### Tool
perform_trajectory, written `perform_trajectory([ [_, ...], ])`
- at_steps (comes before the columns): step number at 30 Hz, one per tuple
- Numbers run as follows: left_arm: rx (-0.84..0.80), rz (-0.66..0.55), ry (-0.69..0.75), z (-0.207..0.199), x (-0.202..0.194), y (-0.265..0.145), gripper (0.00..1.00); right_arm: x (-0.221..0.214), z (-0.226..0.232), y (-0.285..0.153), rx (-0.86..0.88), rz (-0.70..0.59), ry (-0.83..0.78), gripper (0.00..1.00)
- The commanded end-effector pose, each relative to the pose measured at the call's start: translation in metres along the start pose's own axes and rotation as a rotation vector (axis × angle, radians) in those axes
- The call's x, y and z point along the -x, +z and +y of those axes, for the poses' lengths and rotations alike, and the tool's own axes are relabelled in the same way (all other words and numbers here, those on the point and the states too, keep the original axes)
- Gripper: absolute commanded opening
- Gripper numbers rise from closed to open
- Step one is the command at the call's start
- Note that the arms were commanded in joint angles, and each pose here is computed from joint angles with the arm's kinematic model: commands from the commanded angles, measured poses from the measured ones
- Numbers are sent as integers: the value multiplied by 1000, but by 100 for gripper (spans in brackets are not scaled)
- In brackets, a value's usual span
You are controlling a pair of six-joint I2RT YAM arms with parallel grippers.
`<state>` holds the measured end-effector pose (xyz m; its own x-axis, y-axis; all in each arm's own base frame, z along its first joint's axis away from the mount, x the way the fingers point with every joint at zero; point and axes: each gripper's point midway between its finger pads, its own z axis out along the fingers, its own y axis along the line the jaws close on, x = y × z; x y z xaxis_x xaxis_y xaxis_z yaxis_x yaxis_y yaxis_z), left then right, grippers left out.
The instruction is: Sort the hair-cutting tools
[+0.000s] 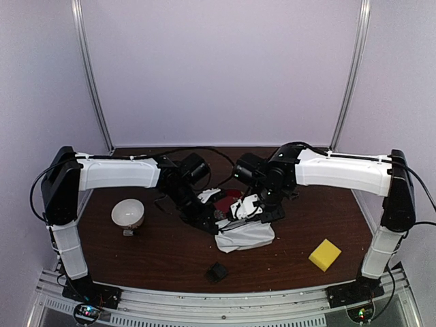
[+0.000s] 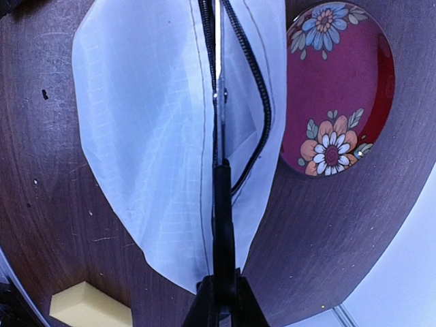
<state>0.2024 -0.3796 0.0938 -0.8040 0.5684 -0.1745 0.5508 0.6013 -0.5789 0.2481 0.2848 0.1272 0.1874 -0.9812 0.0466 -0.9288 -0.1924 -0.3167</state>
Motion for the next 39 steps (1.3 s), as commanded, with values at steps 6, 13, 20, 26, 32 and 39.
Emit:
perform_trajectory([
  [6, 50, -71, 60, -1, 13, -20, 0, 1, -10, -9, -49, -21, 21, 27],
  [13, 89, -181, 194, -18, 26, -57, 30, -33, -15, -55, -39, -152, 222, 49],
  [20, 236, -301, 512, -52, 47, -89, 41, -62, -40, -59, -14, -407, 711, 61],
  [26, 470, -395, 801, -88, 71, -65, 44, -76, -43, -16, 289, -504, 1077, 61],
  [32, 464, -365, 883, -106, 86, -25, 47, -74, -36, 15, 600, -525, 1237, 62],
  [39, 442, -297, 899, -104, 92, 12, 48, -50, -28, 24, 840, -578, 1262, 57],
])
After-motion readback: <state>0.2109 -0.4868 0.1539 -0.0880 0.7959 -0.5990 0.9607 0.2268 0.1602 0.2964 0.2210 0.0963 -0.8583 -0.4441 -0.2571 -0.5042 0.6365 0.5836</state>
